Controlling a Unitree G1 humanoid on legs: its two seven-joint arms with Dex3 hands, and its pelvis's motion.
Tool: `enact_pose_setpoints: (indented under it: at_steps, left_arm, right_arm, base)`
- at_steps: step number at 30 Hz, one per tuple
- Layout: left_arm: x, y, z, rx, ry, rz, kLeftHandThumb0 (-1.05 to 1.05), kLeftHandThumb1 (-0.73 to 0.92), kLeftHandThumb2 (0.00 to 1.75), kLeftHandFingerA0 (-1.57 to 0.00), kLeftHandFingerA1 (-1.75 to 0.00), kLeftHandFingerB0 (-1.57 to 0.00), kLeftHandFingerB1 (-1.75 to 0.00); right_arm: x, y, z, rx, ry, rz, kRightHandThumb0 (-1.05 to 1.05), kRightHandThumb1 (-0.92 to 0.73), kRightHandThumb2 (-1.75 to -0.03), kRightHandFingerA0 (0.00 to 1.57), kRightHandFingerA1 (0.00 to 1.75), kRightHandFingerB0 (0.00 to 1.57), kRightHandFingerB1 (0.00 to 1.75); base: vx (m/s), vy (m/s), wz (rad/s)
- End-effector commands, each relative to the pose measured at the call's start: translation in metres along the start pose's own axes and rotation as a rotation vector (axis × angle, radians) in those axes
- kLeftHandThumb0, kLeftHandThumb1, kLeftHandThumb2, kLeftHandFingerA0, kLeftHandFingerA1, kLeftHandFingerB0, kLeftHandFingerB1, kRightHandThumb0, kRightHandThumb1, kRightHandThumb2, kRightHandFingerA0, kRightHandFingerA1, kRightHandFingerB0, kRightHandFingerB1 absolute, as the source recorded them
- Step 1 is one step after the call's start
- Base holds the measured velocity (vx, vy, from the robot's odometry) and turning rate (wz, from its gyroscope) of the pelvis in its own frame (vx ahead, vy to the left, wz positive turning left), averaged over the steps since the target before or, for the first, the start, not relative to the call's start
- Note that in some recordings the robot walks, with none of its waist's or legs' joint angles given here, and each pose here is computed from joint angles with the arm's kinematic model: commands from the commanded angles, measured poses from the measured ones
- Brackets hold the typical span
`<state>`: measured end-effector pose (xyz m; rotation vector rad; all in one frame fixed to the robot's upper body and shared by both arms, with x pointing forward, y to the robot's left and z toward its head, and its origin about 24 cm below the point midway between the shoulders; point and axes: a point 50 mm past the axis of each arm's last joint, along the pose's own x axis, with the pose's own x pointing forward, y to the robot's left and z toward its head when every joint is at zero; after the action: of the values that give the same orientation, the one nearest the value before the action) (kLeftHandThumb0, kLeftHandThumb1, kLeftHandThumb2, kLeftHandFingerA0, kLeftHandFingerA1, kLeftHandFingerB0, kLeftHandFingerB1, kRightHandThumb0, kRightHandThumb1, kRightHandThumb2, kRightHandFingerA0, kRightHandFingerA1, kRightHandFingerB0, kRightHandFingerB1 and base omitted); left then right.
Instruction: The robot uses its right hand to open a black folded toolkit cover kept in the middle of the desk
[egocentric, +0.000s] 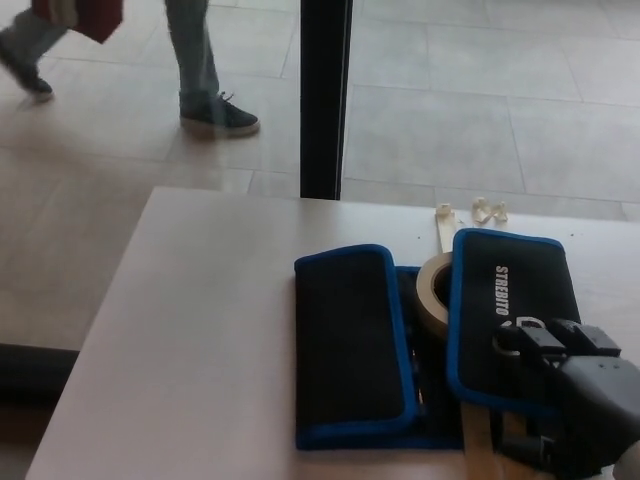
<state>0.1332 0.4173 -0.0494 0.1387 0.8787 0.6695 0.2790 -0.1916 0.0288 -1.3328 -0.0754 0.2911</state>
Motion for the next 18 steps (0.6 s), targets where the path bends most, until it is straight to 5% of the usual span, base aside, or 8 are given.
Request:
enact_pose_setpoints:
  at_steps: [1, 7, 8, 10, 11, 12, 13, 18]
  left_arm:
    - [-0.001, 0.019, 0.01, -0.003, 0.009, 0.034, -0.68, 0.76, 0.62, -0.47, -0.69, -0.43, -0.52]
    - [-0.001, 0.019, 0.01, -0.036, 0.005, 0.036, -0.67, 0.74, 0.62, -0.48, -0.72, -0.43, -0.53]
    - [-0.001, 0.019, 0.01, -0.025, 0.006, 0.034, -0.67, 0.76, 0.62, -0.48, -0.7, -0.42, -0.52]
    - [-0.002, 0.02, 0.01, 0.011, 0.002, 0.022, -0.69, 0.77, 0.63, -0.45, -0.68, -0.41, -0.51]
    - [-0.002, 0.02, 0.009, -0.005, 0.005, 0.033, -0.68, 0.75, 0.62, -0.46, -0.7, -0.43, -0.53]
    - [-0.001, 0.02, 0.009, -0.007, 0.006, 0.034, -0.68, 0.75, 0.62, -0.46, -0.7, -0.43, -0.53]
    - [-0.001, 0.019, 0.009, -0.024, 0.008, 0.038, -0.66, 0.74, 0.61, -0.49, -0.73, -0.43, -0.53]
    - [-0.001, 0.018, 0.008, -0.03, 0.008, 0.034, -0.66, 0.77, 0.62, -0.49, -0.69, -0.43, -0.52]
  right_arm:
    - [-0.01, 0.015, -0.015, -0.736, -0.112, 0.271, -0.82, -0.42, -0.7, 0.0, 0.0, 0.0, 0.17]
    - [-0.005, 0.013, -0.015, -0.799, -0.074, 0.271, -0.75, -0.39, -0.84, 0.0, 0.16, 0.0, 0.06]
    - [-0.004, 0.012, -0.015, -0.79, -0.076, 0.23, -0.69, -0.33, -0.72, 0.0, 0.11, 0.07, 0.29]
    - [-0.003, 0.011, -0.016, -0.755, -0.071, 0.057, -0.38, -0.55, -0.57, 0.15, 0.49, 0.15, 0.34]
    - [-0.001, 0.011, -0.017, -0.706, -0.064, -0.019, -0.52, -0.57, -0.56, 0.41, 0.64, 0.25, 0.35]
    - [-0.001, 0.011, -0.017, -0.702, -0.063, -0.025, -0.52, -0.57, -0.56, 0.41, 0.64, 0.25, 0.35]
    - [0.001, 0.008, -0.016, -0.674, -0.075, -0.069, -0.59, -0.71, -0.61, 0.83, 1.5, 0.35, 0.43]
    - [0.012, -0.003, -0.013, -0.575, -0.108, -0.223, -0.56, -0.78, -0.69, 0.86, 1.63, 0.37, 0.51]
  base:
    - [0.0, 0.0, 0.0]
    - [0.0, 0.0, 0.0]
    - [0.0, 0.0, 0.0]
    - [0.0, 0.0, 0.0]
    - [0.0, 0.0, 0.0]
    - [0.0, 0.0, 0.0]
    - [0.0, 0.0, 0.0]
    - [0.0, 0.0, 0.0]
